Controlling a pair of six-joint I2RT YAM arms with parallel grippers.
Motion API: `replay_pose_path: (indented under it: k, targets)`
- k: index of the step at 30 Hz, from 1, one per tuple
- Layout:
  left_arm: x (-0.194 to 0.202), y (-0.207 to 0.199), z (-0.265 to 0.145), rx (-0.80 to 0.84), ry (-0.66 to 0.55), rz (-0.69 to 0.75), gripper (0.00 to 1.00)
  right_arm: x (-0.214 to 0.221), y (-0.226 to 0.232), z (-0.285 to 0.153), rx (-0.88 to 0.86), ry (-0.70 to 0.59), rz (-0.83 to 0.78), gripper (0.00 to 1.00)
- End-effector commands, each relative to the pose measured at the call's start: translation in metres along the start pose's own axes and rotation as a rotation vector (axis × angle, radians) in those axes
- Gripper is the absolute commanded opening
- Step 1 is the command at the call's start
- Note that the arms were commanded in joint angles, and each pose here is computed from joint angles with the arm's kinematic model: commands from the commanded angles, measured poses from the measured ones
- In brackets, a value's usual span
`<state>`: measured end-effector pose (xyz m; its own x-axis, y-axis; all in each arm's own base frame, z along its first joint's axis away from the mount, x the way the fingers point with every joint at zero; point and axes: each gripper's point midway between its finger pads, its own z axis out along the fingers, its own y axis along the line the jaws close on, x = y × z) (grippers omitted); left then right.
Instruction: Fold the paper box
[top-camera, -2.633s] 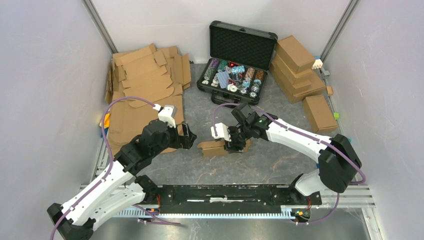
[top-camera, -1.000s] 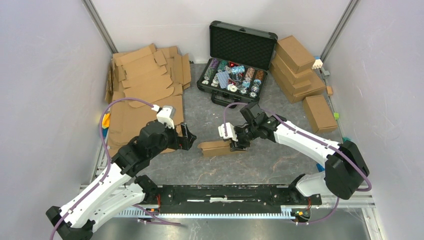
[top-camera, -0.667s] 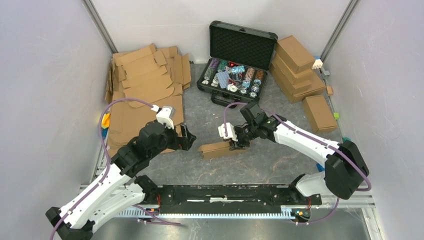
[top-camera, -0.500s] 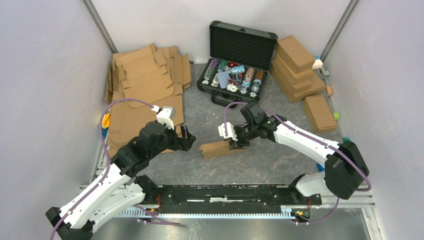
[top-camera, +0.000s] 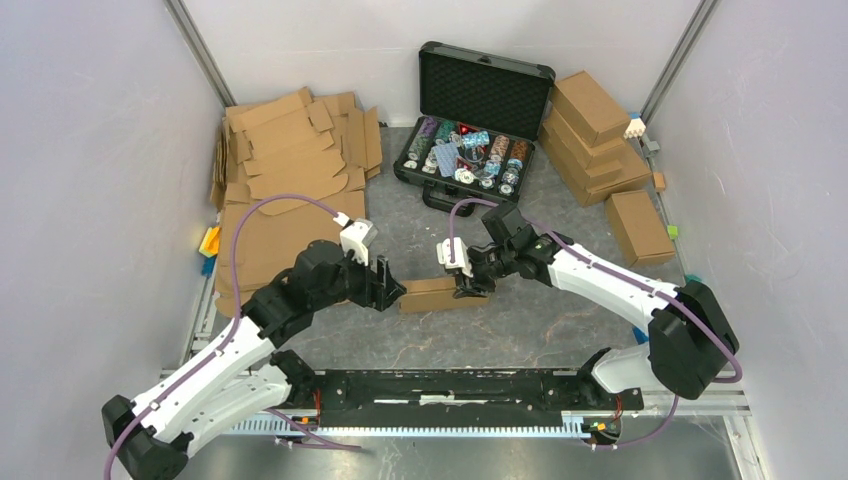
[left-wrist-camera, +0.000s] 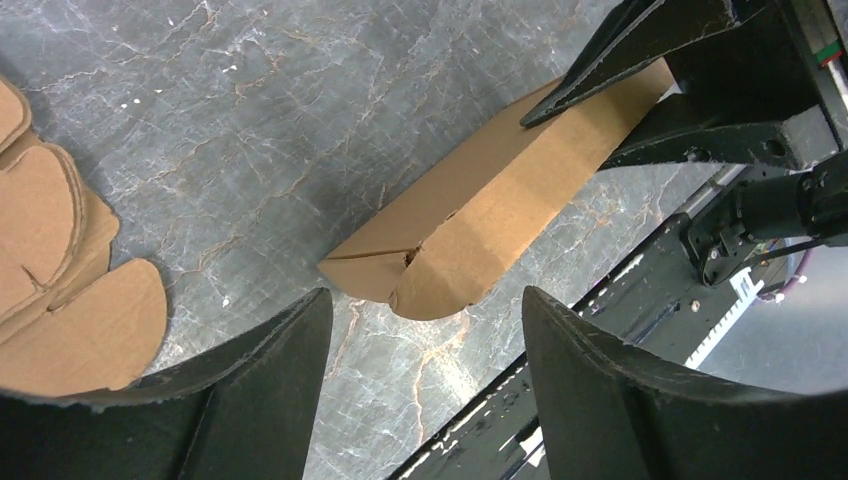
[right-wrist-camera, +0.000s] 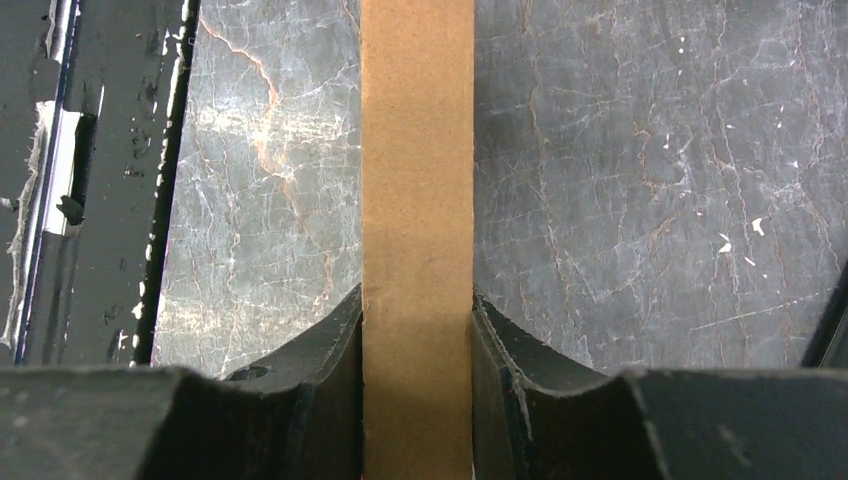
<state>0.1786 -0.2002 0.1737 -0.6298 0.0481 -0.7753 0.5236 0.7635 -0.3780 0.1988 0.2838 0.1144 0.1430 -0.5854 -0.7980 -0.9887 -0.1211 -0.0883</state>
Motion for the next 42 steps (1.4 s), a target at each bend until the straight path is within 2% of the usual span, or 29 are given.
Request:
replay_pose_path:
  k: [1, 11, 16, 19, 22, 26, 32, 34, 36, 38, 40, 42]
  targets:
    - [-0.004, -0.007, 0.007, 0.059, -0.030, 0.073, 0.75, 0.001, -0.002, -0.008, -0.004, 0.043, 0.031, 0.30]
    - [0.001, -0.016, 0.014, 0.136, -0.131, 0.086, 0.79, 0.005, -0.002, -0.007, -0.036, 0.046, 0.009, 0.31]
    - [0.001, -0.011, 0.010, 0.096, -0.121, 0.102, 0.76, 0.004, -0.001, -0.007, -0.029, 0.033, 0.003, 0.32]
    - [-0.001, -0.011, 0.011, 0.085, -0.116, 0.115, 0.58, 0.007, -0.001, -0.007, -0.028, 0.044, 0.010, 0.32]
    - [-0.004, -0.016, 0.012, 0.103, -0.090, 0.141, 0.54, 0.009, -0.002, -0.006, -0.022, 0.050, 0.014, 0.32]
    - [-0.006, -0.014, 0.010, 0.072, -0.041, 0.183, 0.58, 0.009, -0.001, -0.006, -0.025, 0.044, 0.012, 0.33]
    - [-0.007, -0.010, 0.013, 0.047, -0.003, 0.208, 0.57, 0.008, 0.000, -0.006, -0.025, 0.040, 0.013, 0.33]
    - [-0.003, -0.012, 0.013, 0.059, 0.015, 0.218, 0.61, 0.008, 0.000, -0.006, -0.026, 0.039, 0.013, 0.33]
    - [0.002, -0.017, 0.012, 0.098, 0.036, 0.231, 0.70, 0.008, 0.000, -0.006, -0.026, 0.038, 0.014, 0.33]
    - [0.011, -0.019, 0.011, 0.122, 0.087, 0.248, 0.72, 0.007, 0.001, -0.006, -0.027, 0.034, 0.014, 0.33]
    - [0.018, -0.014, 0.014, 0.102, 0.135, 0.256, 0.72, 0.007, 0.001, -0.006, -0.029, 0.033, 0.014, 0.32]
    - [0.018, -0.012, 0.017, 0.091, 0.145, 0.257, 0.66, 0.007, 0.001, -0.006, -0.030, 0.031, 0.015, 0.32]
